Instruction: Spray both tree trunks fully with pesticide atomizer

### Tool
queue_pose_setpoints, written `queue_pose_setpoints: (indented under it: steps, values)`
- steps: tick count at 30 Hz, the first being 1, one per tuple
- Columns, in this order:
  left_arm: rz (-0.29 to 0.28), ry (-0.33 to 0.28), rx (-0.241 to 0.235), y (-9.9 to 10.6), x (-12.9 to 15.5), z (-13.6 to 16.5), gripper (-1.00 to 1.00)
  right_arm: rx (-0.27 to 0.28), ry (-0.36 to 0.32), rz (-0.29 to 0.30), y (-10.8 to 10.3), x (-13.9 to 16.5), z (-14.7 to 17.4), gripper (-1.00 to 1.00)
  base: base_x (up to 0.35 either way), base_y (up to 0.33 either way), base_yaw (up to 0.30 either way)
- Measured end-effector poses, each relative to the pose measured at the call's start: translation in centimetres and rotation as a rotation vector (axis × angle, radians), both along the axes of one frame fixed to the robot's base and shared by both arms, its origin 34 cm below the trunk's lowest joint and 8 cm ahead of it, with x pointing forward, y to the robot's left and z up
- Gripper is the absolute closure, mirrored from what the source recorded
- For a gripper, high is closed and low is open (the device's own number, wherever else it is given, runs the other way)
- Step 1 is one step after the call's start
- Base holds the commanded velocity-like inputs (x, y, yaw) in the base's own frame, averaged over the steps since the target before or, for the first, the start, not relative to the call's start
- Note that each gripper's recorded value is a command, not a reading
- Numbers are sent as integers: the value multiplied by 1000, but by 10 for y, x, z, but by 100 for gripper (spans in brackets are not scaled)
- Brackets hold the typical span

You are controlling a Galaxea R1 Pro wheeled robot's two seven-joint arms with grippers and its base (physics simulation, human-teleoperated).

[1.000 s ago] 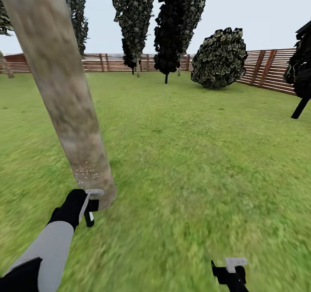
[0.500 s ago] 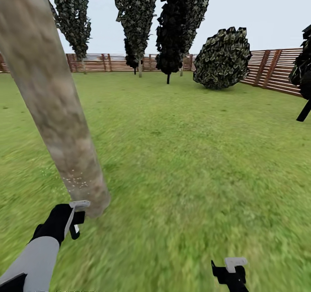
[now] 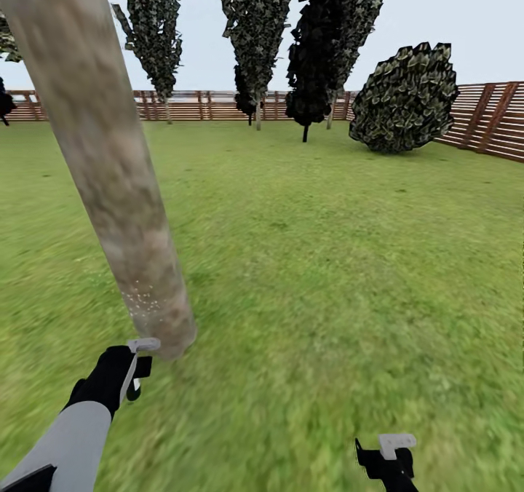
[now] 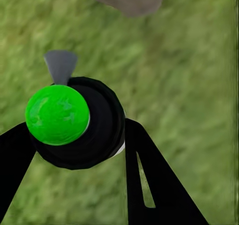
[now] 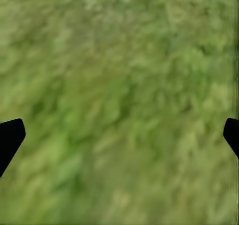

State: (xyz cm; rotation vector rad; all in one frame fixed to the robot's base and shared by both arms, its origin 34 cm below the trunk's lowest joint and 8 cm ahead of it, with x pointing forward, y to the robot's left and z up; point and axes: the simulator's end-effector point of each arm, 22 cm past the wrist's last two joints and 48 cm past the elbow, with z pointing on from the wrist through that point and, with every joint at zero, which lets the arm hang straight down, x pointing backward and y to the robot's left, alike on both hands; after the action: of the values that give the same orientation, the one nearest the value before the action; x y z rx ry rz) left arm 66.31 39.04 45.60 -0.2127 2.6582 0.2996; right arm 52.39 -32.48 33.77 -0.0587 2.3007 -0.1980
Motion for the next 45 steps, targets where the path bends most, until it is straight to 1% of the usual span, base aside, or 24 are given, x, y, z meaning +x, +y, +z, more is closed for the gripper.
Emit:
queue_pose_setpoints:
  steps: [13, 37, 45]
  values:
    - [7, -1, -4, 1, 0, 0, 100, -1, 0, 0, -1, 0, 0, -100, 42, -275, 9]
    - [5, -2, -6, 0, 0, 0, 100, 1, 0, 0, 1, 0, 0, -100, 153, -261, 268]
    - [5, -2, -6, 0, 0, 0, 100, 0, 1, 1, 0, 0, 0, -100, 144, -261, 53]
